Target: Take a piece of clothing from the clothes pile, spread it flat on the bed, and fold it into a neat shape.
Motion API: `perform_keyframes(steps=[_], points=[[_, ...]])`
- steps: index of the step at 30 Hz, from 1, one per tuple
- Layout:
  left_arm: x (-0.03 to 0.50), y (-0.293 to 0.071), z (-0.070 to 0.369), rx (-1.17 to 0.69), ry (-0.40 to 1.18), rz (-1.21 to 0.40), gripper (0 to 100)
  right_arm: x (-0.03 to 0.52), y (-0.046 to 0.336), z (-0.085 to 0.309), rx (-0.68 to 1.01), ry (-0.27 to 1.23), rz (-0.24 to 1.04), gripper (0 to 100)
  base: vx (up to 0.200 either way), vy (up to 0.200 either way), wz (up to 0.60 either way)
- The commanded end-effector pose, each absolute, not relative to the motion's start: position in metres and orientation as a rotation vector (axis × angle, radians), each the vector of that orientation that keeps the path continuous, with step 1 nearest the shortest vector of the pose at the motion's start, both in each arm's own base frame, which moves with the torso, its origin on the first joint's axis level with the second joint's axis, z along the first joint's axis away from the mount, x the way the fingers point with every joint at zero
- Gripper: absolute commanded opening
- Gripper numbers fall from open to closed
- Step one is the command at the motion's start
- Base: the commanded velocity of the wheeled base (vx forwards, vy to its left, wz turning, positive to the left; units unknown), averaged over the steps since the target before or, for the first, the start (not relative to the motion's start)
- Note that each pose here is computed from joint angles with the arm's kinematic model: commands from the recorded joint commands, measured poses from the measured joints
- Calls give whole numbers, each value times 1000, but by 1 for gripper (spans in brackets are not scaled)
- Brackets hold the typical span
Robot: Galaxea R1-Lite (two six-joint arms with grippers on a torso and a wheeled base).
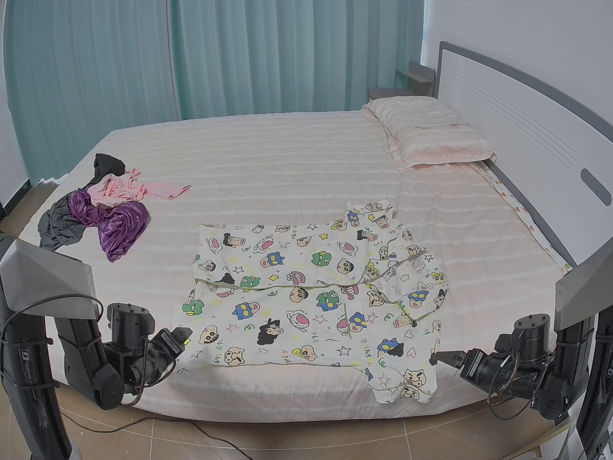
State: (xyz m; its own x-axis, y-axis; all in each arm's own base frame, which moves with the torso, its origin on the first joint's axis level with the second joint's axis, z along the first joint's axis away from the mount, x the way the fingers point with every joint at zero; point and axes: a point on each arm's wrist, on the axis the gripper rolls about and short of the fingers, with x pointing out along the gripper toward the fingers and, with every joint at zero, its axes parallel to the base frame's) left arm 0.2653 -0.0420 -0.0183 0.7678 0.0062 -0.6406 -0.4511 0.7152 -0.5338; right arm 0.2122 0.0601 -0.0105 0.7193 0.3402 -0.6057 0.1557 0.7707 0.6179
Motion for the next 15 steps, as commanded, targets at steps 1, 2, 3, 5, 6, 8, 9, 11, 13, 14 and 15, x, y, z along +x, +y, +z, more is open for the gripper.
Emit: perform_keyframes(steps=[1,2,3,5,6,8,9,11,13,14,15], points=[[266,-40,-19,-732,657,278,100,208,59,-11,699,789,108,100,0,0,0],[266,-41,-19,-732,657,277,100,208,59,-11,699,789,108,100,0,0,0],[266,-41,-19,-735,655,275,100,208,59,-11,699,789,108,100,0,0,0],[269,-42,-22,-733,660,275,100,208,60,-11,697,790,111,100,0,0,0],[270,-42,-25,-732,665,278,100,208,61,-11,696,792,112,100,0,0,0],[272,-42,-30,-728,674,285,100,208,61,-11,696,790,112,100,0,0,0],[273,-42,-34,-725,684,289,100,208,61,-11,696,792,112,100,0,0,0],[274,-42,-37,-723,691,292,100,208,61,-11,696,790,112,100,0,0,0],[274,-43,-40,-718,699,292,100,208,61,-12,696,793,111,100,0,0,0],[274,-44,-40,-719,702,289,100,208,61,-12,696,792,112,100,0,0,0],[274,-44,-40,-719,702,289,100,208,61,-12,696,792,112,100,0,0,0]])
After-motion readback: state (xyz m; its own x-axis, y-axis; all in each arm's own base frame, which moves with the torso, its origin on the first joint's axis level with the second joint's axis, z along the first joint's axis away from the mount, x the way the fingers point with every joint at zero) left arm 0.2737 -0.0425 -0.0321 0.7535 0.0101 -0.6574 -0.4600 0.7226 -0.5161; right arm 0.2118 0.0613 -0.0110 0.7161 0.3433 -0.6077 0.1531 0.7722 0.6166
